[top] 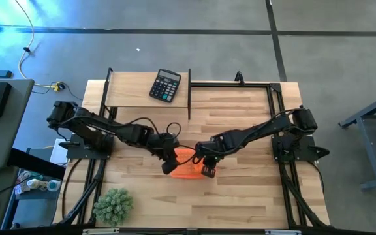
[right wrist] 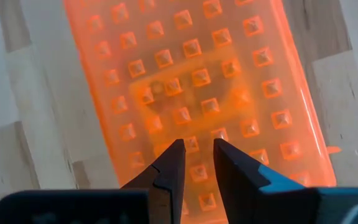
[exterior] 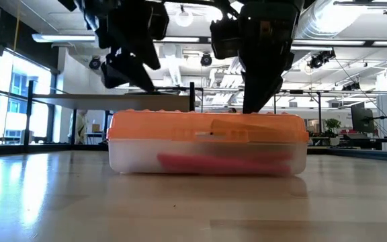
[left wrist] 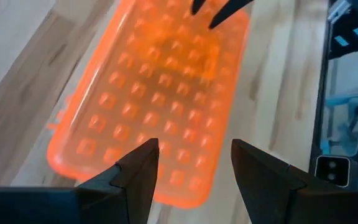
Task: Pack school essentials
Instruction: Close the school supply box
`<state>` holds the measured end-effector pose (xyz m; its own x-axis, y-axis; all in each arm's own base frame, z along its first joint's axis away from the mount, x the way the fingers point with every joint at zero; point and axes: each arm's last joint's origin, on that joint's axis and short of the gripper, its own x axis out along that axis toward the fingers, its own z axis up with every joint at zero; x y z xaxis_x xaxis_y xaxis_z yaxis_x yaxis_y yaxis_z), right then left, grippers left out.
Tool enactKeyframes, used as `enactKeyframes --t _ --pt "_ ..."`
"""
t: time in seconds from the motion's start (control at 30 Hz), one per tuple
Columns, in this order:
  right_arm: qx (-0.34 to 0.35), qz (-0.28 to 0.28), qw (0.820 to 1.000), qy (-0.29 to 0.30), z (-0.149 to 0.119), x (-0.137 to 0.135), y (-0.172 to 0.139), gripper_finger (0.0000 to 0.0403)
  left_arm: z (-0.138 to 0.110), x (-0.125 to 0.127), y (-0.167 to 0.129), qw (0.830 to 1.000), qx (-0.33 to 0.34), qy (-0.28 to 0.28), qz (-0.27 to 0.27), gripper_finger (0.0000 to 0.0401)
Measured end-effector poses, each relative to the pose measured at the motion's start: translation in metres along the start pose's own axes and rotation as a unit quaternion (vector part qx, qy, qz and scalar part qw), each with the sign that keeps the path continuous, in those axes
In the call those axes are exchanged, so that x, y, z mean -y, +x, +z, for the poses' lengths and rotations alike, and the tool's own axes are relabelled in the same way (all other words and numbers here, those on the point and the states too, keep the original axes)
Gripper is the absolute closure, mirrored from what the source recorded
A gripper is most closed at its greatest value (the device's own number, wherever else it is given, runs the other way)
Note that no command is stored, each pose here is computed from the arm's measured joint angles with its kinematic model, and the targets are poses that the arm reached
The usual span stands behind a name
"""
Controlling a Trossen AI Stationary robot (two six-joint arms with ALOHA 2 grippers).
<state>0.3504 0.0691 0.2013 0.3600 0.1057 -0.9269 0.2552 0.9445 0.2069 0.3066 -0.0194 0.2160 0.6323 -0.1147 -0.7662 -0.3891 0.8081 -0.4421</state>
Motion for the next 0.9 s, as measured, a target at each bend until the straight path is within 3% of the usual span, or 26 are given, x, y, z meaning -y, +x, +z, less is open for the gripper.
enactKeyframes --t 0.23,0.9 --pt "-0.004 0.000 1.000 0.002 0.000 0.001 0.000 0.0324 -0.003 -0.003 0.017 0.999 -0.001 0.017 0.027 0.0211" --pt "-0.013 -0.001 1.000 0.021 0.001 0.006 0.001 0.0324 -0.008 -0.009 0.039 0.999 -0.025 0.008 0.042 0.0211"
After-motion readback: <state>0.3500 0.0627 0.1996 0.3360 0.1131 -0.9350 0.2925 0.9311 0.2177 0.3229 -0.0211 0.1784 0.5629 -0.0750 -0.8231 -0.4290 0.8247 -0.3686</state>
